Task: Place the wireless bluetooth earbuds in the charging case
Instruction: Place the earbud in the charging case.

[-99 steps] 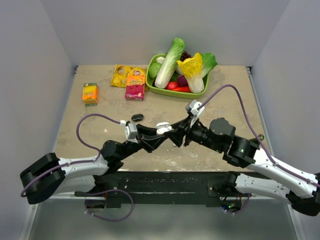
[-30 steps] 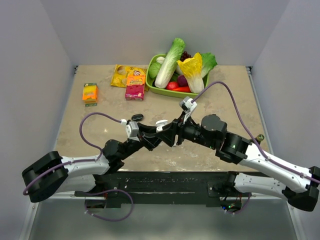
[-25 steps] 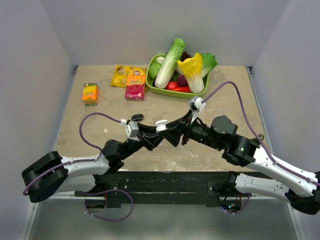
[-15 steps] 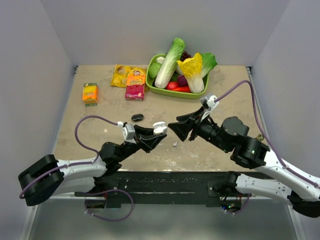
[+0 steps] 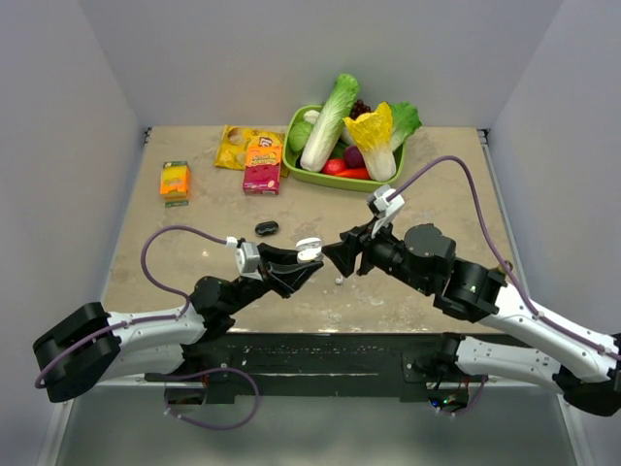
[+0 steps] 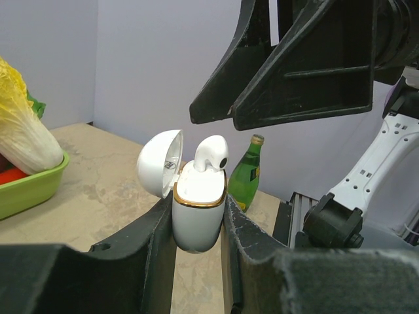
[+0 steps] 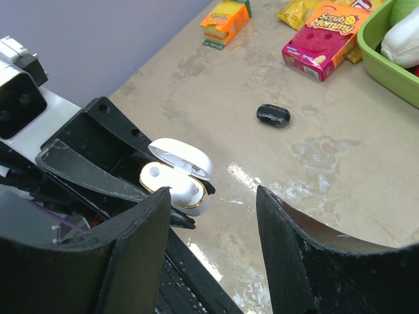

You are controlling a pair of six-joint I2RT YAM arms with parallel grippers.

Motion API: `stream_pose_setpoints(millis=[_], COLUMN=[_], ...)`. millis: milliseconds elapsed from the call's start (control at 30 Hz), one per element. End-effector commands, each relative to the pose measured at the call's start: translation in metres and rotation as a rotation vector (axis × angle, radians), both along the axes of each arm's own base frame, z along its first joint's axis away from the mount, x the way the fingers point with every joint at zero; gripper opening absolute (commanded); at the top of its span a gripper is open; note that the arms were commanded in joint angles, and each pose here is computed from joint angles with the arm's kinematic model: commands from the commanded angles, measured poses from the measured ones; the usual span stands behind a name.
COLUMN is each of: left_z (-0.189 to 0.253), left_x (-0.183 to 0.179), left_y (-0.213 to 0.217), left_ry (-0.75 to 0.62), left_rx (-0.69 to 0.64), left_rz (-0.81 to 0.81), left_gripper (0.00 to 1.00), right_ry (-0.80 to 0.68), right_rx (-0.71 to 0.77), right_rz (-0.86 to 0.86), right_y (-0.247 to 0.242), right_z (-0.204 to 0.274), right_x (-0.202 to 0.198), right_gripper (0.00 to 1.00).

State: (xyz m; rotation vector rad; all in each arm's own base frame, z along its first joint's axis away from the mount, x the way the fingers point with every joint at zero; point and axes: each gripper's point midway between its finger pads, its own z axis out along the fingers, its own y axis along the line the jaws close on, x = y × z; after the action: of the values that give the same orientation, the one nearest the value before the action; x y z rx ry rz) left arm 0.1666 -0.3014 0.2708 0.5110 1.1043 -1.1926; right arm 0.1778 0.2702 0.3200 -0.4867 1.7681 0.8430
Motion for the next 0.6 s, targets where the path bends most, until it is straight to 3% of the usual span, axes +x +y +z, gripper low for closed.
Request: stream_pose_setpoints(millis=[0, 567], left_z=[0.044, 0.043], left_x=[-0.013, -0.015], left_y=[0.013, 0.012], left_ry=[-0.116, -0.120], left_rx=[-0.143, -0.144], left_rz=[-0.013, -0.026], left_gripper=[0.00, 0.00], right_ry=[-0.008, 0.029], right_rx=[-0.010, -0.052], right_rz=[-0.018, -0.041], right_y=[0.000, 0.008], right_z=[-0.002, -0.017], right_x=[0.004, 0.012], right_gripper=[0.58, 0.57])
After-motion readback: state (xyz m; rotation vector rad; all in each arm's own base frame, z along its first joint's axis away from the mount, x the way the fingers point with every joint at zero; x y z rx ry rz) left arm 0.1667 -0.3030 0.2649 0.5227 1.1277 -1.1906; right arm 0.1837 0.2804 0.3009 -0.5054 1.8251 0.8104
